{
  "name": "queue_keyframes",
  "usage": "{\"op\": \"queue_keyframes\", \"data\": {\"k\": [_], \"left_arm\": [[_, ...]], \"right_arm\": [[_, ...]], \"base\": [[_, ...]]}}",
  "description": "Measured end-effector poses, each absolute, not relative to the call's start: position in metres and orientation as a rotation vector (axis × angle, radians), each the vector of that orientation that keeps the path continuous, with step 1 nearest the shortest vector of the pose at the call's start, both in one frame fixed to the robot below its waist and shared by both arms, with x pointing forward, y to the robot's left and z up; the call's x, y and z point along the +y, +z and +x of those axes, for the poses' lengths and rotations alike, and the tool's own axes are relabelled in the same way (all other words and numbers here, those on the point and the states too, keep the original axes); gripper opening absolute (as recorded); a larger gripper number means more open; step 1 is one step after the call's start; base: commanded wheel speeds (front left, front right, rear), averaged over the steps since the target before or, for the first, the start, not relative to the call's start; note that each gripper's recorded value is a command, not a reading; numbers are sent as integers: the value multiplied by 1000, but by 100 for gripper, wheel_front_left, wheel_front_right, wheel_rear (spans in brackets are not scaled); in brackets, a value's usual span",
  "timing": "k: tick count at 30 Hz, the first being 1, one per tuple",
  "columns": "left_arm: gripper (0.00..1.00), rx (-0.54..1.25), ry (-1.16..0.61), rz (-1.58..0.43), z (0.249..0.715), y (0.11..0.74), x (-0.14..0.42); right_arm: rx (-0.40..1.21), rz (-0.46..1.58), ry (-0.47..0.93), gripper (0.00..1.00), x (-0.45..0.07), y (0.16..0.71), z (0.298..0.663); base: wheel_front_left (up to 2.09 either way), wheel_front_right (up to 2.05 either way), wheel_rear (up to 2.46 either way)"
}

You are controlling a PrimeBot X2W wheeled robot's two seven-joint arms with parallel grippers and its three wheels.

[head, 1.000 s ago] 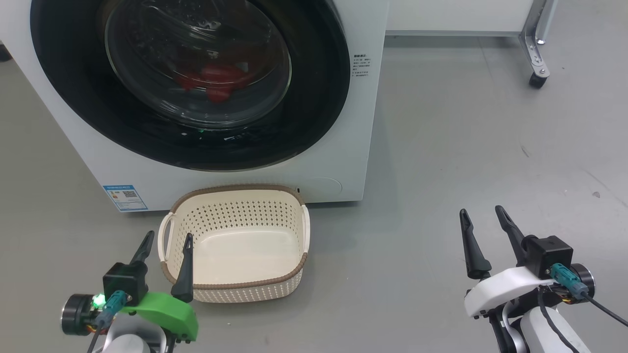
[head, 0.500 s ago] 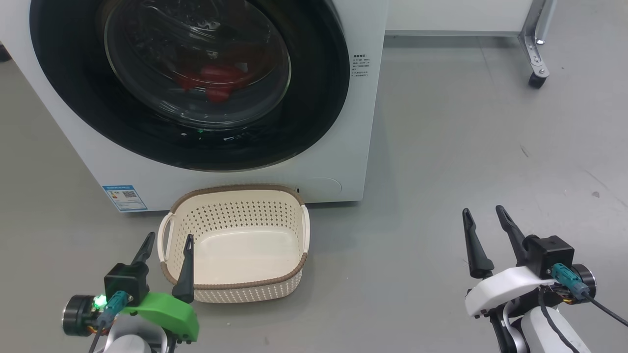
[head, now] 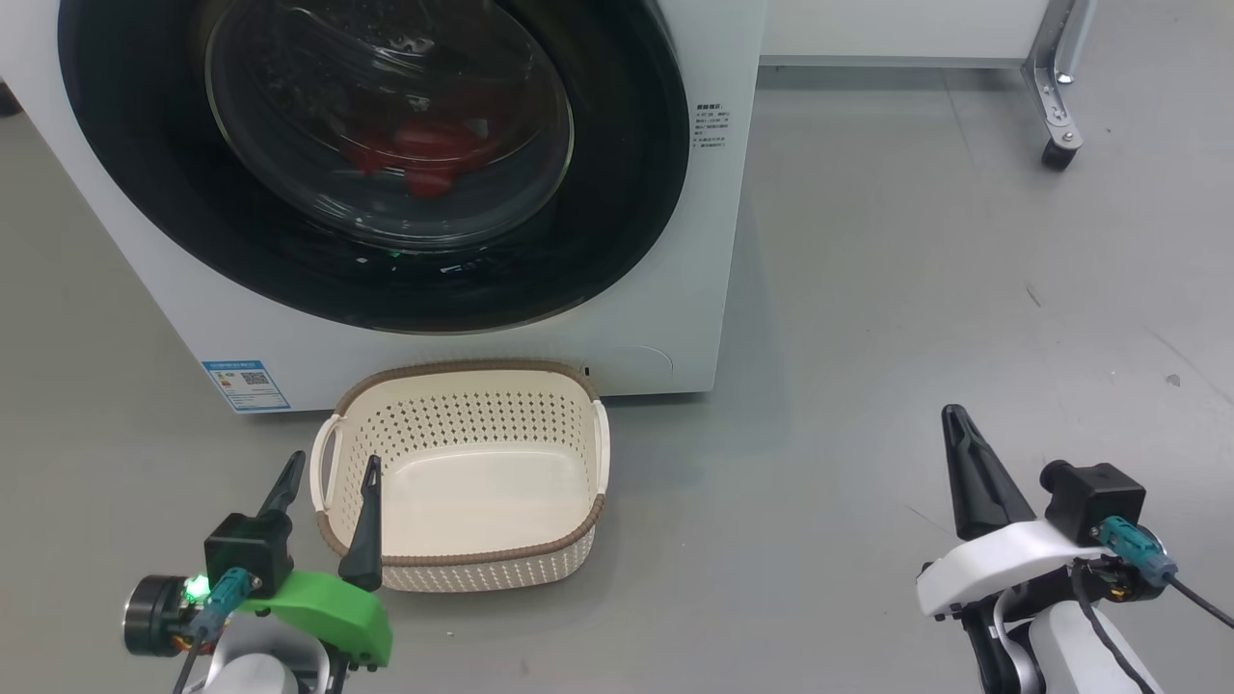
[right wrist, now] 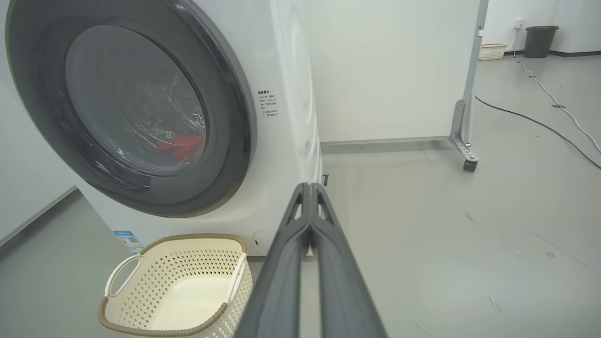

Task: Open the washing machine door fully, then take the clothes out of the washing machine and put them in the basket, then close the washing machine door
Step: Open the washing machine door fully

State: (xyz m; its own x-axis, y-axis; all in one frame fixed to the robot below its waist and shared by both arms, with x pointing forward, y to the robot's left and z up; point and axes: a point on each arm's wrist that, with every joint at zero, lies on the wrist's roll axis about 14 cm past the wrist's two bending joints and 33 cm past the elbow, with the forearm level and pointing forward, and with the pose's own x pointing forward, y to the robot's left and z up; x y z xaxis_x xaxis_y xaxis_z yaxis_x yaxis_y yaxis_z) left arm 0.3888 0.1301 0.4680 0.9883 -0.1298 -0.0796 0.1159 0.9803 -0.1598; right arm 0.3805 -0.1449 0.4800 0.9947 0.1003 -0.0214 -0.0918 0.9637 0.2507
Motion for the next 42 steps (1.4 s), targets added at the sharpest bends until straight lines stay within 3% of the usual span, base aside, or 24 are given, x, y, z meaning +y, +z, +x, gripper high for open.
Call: {"op": "queue_keyframes", "data": {"k": [15, 26, 42], "left_arm": [[100, 54, -130, -170, 405, 478, 127], [100, 41, -130, -179, 430, 478, 127], [100, 32, -116, -194, 467, 468, 132]], "right_arm": [[3, 585, 16, 0, -164, 484, 403], [0, 916, 3, 0, -168, 499, 460], [-17, 1306, 151, 0, -150, 538, 557]], "base": [[0, 0, 0], [0, 0, 0], [0, 0, 0]]}}
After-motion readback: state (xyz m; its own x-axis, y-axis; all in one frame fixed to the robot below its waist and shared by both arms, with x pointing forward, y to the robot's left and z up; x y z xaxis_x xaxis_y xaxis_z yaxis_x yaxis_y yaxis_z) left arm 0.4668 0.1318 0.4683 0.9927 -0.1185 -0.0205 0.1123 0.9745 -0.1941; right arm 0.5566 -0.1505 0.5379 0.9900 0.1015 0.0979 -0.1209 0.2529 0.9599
